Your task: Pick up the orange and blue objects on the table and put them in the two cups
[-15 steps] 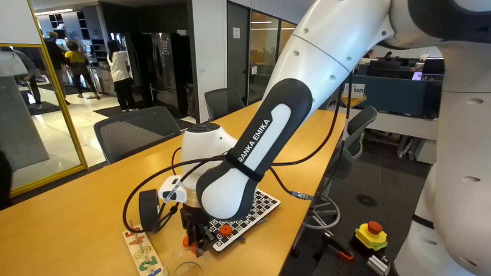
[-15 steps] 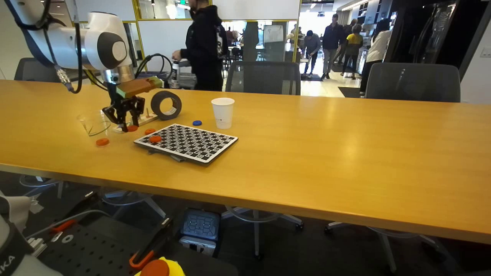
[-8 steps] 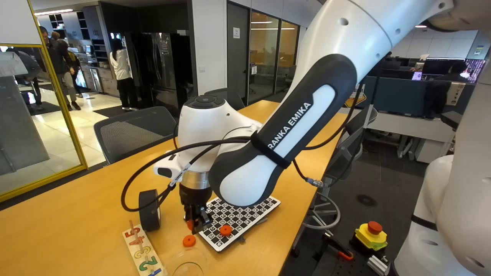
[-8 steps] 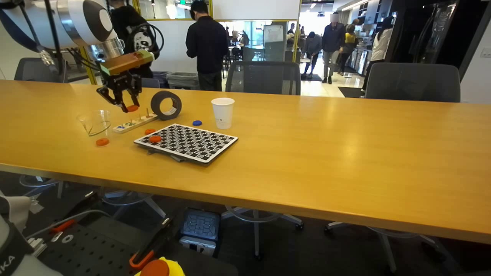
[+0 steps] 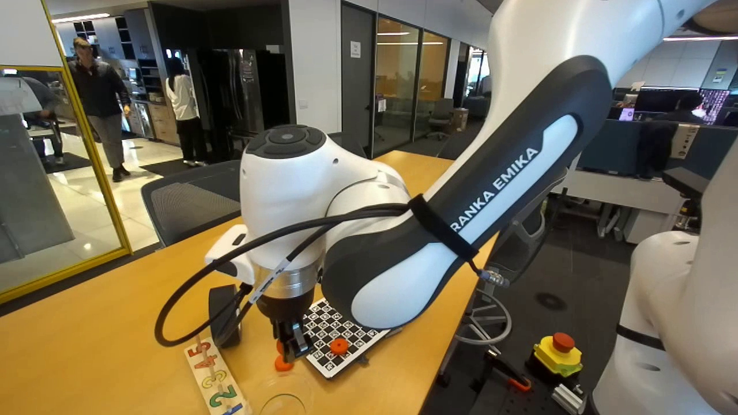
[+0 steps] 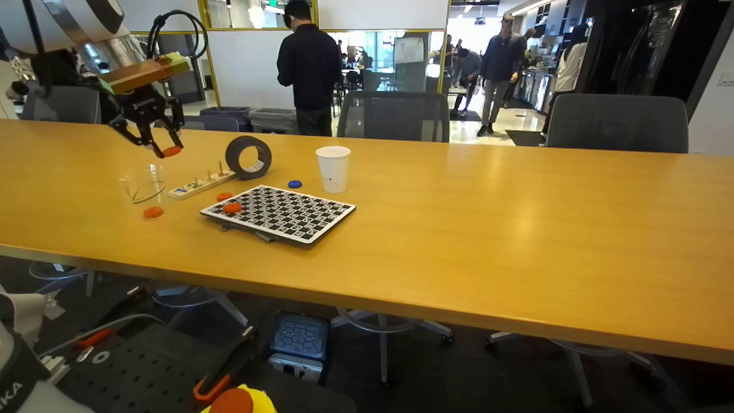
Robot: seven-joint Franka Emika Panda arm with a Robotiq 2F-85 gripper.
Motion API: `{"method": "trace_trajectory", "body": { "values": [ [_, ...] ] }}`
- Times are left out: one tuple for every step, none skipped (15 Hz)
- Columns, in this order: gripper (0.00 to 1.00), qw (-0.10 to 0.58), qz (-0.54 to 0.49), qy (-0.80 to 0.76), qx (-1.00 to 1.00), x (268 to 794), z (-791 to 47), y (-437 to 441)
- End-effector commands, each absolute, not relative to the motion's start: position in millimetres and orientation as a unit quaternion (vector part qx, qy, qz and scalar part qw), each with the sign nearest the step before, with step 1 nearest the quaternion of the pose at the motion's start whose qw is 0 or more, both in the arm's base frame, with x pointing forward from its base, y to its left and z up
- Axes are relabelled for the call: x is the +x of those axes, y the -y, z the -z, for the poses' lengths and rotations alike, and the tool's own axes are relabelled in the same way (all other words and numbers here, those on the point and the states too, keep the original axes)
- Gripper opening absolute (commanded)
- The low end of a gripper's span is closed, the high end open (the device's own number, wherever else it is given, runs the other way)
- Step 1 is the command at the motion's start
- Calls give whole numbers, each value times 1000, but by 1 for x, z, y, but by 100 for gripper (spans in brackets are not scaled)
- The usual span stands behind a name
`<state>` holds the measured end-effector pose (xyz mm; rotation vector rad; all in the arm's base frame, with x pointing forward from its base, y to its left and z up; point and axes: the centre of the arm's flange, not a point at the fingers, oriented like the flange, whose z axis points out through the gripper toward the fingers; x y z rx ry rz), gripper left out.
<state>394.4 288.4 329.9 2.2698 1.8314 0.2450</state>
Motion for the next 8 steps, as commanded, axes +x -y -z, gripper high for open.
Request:
{"method": "trace_trajectory", "body": {
  "values": [
    [22,88,-87,-623,772,381,-333,-304],
    [22,81,-85,-624,773,380,-332,-306],
    [22,72,-83,-623,774,379,-331,-307],
    [22,62,-82,-621,777,378,-330,-307],
    [22,50,-80,-619,780,377,-329,-308],
    [22,36,-79,-618,782,377,-326,-308],
    [22,26,-77,-616,783,377,-325,-308],
    [22,16,-76,-615,784,377,-323,-307]
  ]
}}
